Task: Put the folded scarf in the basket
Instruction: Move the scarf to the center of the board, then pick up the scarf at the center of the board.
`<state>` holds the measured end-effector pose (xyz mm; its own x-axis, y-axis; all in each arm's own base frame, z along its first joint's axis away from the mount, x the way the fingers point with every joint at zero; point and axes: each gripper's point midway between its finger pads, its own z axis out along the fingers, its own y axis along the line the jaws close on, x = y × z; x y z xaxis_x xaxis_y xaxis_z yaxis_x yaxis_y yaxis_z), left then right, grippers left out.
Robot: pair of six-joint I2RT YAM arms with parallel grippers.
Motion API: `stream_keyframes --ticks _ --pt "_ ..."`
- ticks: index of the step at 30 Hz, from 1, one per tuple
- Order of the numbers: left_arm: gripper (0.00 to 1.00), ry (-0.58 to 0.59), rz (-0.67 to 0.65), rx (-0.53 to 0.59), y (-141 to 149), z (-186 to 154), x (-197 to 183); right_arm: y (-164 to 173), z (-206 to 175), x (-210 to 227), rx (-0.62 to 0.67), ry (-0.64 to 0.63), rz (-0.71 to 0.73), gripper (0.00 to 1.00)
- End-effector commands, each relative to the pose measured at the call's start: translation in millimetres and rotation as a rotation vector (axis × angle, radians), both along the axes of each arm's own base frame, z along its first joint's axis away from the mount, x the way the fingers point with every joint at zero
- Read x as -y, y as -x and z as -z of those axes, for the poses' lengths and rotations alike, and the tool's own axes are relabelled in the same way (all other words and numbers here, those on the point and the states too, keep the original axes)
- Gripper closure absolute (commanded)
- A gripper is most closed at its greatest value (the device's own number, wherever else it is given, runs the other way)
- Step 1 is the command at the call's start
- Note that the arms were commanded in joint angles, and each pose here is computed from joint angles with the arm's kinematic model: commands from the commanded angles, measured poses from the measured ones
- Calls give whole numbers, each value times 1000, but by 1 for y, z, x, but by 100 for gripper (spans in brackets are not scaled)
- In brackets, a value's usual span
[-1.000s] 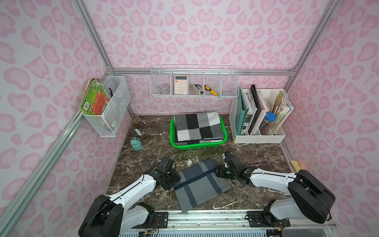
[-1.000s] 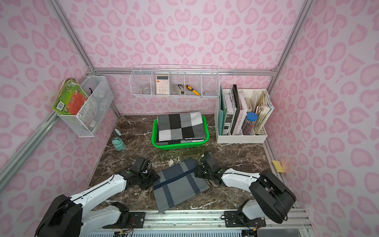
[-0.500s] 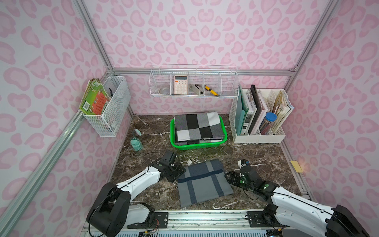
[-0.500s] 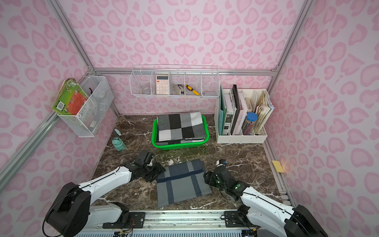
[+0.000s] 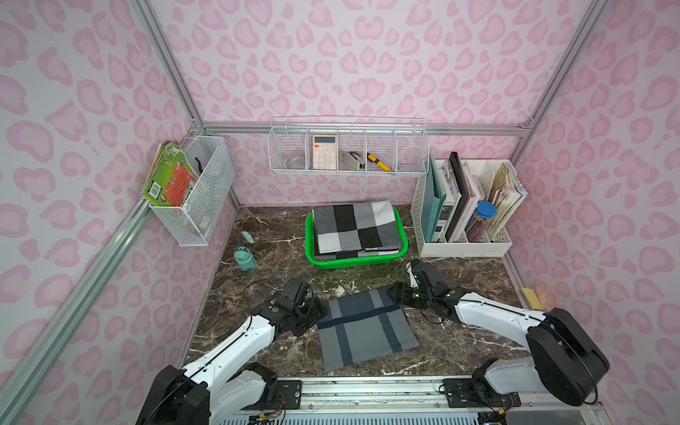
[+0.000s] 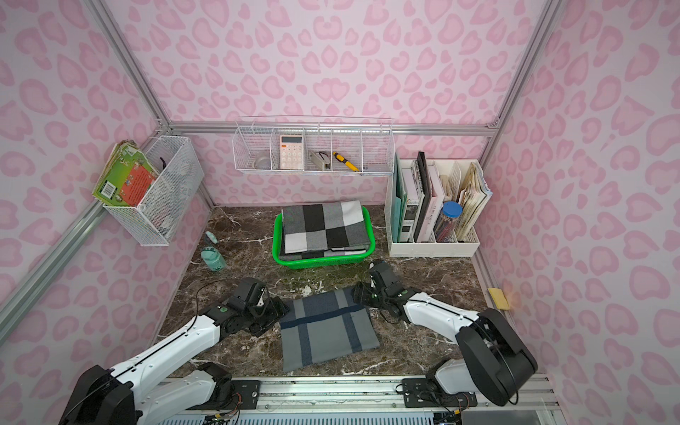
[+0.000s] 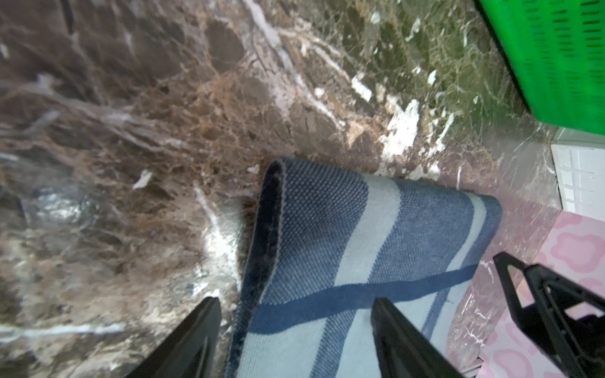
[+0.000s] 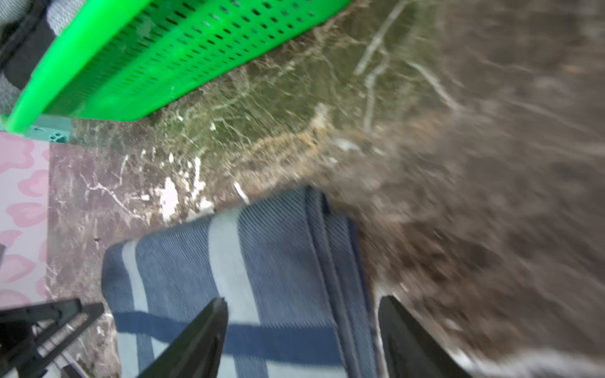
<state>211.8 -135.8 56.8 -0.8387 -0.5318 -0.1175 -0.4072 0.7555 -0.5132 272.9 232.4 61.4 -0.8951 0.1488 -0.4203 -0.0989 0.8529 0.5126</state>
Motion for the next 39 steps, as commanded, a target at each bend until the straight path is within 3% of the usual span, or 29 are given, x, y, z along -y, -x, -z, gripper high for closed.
stream_keyframes --ticks 1,15,20,24,29,33,35,37,39 --pt "22 7 -4 -20 11 3 -3 -8 6 -13 -8 2 -44 25" --pt "23 13 -16 -29 14 15 -4 -3 34 0 -67 100 -19 24" --pt "23 15 -18 -30 11 19 -3 2 34 -12 -71 50 -48 24" --pt "27 9 -19 -58 10 28 -1 8 38 -31 -82 33 -83 26" --pt "40 -16 -9 -66 5 37 -1 12 42 -47 -100 -9 -98 31" --pt "47 -35 -19 -63 1 37 -3 14 42 -51 -101 -19 -101 47" --pt "57 -37 -19 -52 -1 35 -3 14 39 -51 -94 -23 -107 60" --pt "69 -19 10 -21 -7 28 3 14 31 -52 -69 -34 -123 83" --pt "84 18 66 12 -10 19 13 15 23 -52 -42 -37 -131 97"
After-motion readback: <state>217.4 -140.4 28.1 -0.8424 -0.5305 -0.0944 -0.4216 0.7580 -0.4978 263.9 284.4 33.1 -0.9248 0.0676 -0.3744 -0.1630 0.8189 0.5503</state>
